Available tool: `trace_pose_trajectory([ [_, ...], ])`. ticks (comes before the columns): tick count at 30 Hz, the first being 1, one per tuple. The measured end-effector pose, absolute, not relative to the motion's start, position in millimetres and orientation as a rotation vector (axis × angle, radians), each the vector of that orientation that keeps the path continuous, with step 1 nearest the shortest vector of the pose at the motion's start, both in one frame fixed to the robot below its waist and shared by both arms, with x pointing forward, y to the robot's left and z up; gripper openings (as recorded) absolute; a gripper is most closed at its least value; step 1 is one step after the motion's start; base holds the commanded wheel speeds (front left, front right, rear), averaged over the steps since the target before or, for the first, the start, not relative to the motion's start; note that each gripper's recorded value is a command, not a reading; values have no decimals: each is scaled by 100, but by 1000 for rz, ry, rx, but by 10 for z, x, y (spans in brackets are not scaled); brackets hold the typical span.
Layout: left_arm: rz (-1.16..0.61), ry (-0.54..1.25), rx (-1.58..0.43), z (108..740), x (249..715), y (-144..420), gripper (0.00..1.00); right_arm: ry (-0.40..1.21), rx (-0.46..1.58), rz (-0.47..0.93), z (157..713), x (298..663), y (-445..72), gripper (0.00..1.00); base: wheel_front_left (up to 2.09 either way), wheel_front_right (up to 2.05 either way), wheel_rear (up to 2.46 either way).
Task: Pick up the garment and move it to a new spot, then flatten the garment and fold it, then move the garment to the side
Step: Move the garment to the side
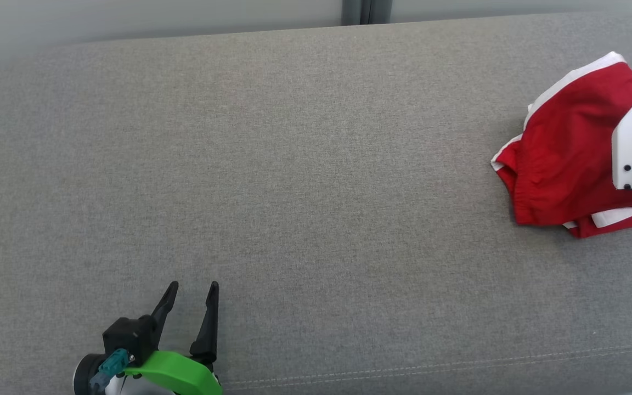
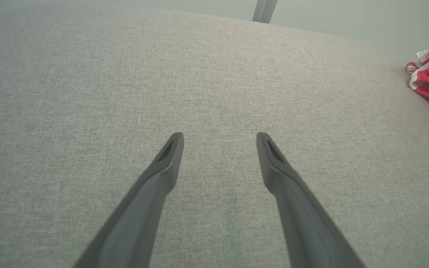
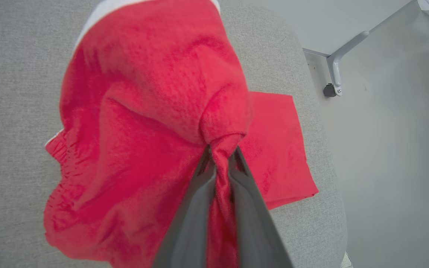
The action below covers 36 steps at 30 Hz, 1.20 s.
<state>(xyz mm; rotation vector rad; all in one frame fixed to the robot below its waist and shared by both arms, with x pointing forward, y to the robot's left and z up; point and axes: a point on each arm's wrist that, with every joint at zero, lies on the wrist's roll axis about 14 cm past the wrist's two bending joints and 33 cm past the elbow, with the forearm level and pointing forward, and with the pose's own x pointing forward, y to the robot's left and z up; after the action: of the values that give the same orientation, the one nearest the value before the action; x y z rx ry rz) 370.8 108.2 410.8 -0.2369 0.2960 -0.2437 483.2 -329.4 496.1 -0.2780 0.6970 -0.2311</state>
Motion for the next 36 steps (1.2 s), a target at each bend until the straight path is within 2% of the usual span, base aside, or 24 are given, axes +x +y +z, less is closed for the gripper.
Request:
trace_pose_trajectory([
  [11,-224,323,-203,4037,3754,1226,100,685,-257,-387,4827,4731,-3735,0,0,0,0],
  [19,-206,340,-174,3984,3817,1337,100,707,-253,-437,4491,4753,-3803,2,0,0,0],
  [20,-203,341,-170,3978,3820,1354,100,703,-261,-440,4474,4771,-3810,28,0,0,0],
  [21,-195,341,-166,3975,3824,1388,100,678,-269,-454,4479,4819,-3840,100,0,0,0],
  [28,-184,303,-147,4061,3851,1439,100,577,-270,-431,4476,5000,-3722,100,0,0,0],
  [36,-138,220,-149,4276,3878,1536,100,440,-93,-369,4476,4992,-3391,100,0,0,0],
])
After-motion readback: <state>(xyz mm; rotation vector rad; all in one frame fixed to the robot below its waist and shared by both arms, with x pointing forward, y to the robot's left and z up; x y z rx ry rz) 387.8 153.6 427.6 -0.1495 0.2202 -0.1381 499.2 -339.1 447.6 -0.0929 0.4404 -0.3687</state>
